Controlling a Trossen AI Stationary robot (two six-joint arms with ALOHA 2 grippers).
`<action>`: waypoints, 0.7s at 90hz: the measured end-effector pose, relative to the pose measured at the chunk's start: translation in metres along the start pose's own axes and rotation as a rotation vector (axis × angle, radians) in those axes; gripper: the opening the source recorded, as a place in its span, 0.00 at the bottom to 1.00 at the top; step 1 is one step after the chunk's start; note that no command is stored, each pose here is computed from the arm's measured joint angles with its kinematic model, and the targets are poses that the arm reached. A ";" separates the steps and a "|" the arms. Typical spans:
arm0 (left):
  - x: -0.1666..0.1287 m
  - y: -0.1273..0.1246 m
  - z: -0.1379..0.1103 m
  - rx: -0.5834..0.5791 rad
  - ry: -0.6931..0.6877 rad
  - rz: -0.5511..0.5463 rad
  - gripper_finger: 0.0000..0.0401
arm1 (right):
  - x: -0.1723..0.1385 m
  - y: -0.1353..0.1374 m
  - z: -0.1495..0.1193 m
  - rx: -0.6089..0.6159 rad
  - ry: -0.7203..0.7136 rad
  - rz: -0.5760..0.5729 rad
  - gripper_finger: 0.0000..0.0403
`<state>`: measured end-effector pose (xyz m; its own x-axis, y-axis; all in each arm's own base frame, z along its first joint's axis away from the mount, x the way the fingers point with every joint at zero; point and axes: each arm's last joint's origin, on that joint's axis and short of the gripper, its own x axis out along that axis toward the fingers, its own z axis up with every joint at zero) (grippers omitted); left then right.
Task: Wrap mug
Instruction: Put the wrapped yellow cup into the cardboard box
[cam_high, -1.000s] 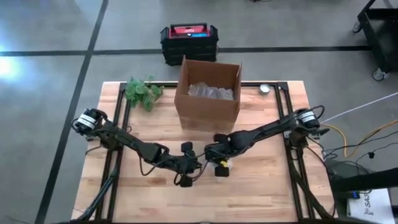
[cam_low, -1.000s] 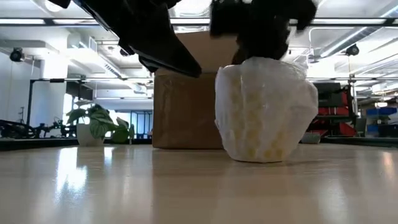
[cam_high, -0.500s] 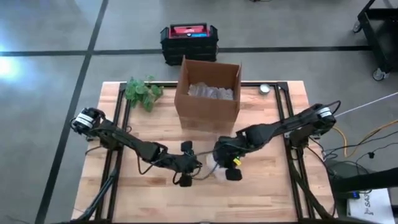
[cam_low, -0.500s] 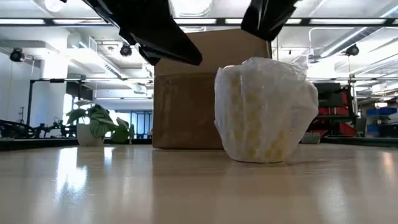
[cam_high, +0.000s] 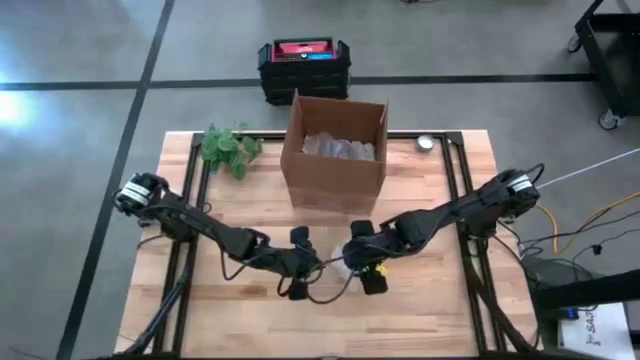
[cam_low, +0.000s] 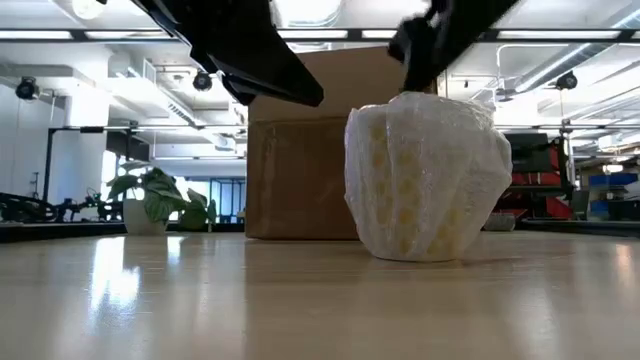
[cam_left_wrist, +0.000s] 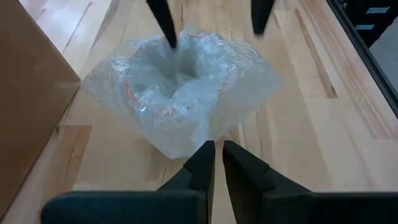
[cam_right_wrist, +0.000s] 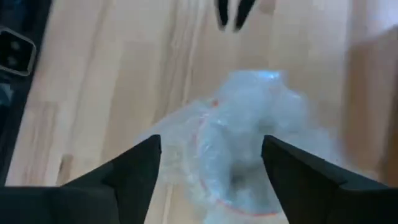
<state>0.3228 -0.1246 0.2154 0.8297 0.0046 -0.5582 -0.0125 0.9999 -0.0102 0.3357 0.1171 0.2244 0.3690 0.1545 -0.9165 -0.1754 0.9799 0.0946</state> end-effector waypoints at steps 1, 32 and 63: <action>0.000 0.000 0.000 0.000 0.000 0.000 0.05 | 0.002 0.000 0.000 0.000 0.009 0.005 0.66; 0.000 0.000 -0.001 0.003 0.007 0.001 0.05 | 0.060 0.002 0.000 -0.077 0.128 -0.019 0.43; -0.013 0.002 0.005 0.002 -0.001 -0.003 0.05 | 0.029 0.005 0.011 -0.097 0.081 0.000 0.09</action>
<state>0.3148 -0.1226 0.2264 0.8301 0.0013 -0.5576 -0.0084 0.9999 -0.0103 0.3553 0.1277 0.2024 0.2946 0.1405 -0.9452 -0.2641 0.9626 0.0607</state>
